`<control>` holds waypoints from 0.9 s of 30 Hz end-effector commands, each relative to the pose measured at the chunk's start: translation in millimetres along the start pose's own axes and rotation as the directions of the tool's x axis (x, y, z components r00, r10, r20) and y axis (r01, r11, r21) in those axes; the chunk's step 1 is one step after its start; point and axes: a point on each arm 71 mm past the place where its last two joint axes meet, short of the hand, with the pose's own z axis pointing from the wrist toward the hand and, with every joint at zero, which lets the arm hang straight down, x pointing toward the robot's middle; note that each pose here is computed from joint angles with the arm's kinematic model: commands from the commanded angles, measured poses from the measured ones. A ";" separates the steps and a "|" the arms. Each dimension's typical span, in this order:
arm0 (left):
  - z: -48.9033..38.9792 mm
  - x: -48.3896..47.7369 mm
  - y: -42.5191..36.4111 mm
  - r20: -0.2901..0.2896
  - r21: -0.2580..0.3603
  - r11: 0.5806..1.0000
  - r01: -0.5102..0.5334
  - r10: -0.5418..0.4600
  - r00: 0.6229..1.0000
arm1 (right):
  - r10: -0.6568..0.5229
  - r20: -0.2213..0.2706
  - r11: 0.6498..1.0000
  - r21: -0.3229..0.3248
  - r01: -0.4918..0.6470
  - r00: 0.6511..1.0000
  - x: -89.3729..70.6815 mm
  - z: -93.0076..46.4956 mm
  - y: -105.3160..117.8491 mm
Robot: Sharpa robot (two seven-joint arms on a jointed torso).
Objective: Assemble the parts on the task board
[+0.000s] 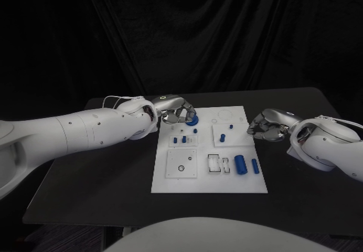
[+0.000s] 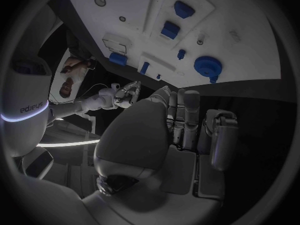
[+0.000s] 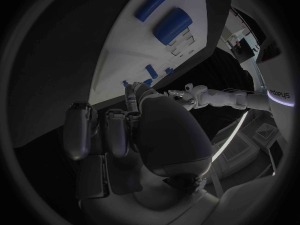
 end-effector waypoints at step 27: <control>24.2 29.9 -10.1 -0.149 0.073 0.983 -0.166 0.175 0.973 | 0.006 0.014 1.000 -0.009 -0.006 1.000 0.6 0.5 3.1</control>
